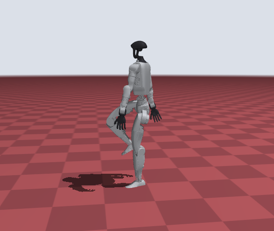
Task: In place motions
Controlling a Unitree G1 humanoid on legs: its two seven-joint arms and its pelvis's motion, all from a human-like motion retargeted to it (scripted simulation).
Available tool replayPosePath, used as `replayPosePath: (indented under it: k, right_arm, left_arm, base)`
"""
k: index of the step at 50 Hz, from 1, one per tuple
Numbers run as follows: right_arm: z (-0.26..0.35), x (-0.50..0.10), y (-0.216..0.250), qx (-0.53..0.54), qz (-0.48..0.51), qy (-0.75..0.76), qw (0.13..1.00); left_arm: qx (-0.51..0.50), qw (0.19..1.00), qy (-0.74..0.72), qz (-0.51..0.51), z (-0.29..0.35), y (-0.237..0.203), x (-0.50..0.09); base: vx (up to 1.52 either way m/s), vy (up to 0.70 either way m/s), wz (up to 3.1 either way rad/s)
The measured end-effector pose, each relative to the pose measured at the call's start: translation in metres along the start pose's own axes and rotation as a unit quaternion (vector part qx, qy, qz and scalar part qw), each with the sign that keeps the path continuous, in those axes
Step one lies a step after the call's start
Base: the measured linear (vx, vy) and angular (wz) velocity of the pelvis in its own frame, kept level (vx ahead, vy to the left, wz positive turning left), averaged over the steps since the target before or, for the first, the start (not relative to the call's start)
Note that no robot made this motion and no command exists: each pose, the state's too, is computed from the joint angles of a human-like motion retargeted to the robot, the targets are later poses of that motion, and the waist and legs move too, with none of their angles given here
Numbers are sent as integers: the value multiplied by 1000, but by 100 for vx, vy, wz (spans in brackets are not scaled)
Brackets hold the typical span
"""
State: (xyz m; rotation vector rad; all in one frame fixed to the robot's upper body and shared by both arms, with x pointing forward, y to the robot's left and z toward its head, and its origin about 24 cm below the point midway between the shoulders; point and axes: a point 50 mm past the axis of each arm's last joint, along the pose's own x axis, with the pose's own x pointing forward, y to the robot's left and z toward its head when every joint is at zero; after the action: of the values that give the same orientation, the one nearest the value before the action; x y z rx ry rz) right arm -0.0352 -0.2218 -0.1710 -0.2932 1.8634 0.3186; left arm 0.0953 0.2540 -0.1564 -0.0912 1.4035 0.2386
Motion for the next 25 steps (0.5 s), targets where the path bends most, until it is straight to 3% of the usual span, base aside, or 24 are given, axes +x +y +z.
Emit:
replayPosePath:
  k: [7, 17, 25]
  right_arm:
    - [0, 1, -1, -2, -18, -17, 1000]
    - [37, -8, -8, -15, -36, -54, 998]
    - [116, -41, -26, -66, -56, -185, 979]
  left_arm:
    - [-23, 999, 42, -23, -46, -20, 5]
    - [-87, 960, 265, -17, -187, -23, -25]
    - [-139, 954, 262, -40, -200, -34, -29]
  base:
    - [14, -1, -42]
    - [11, -10, -34]
    - [-15, -11, -7]
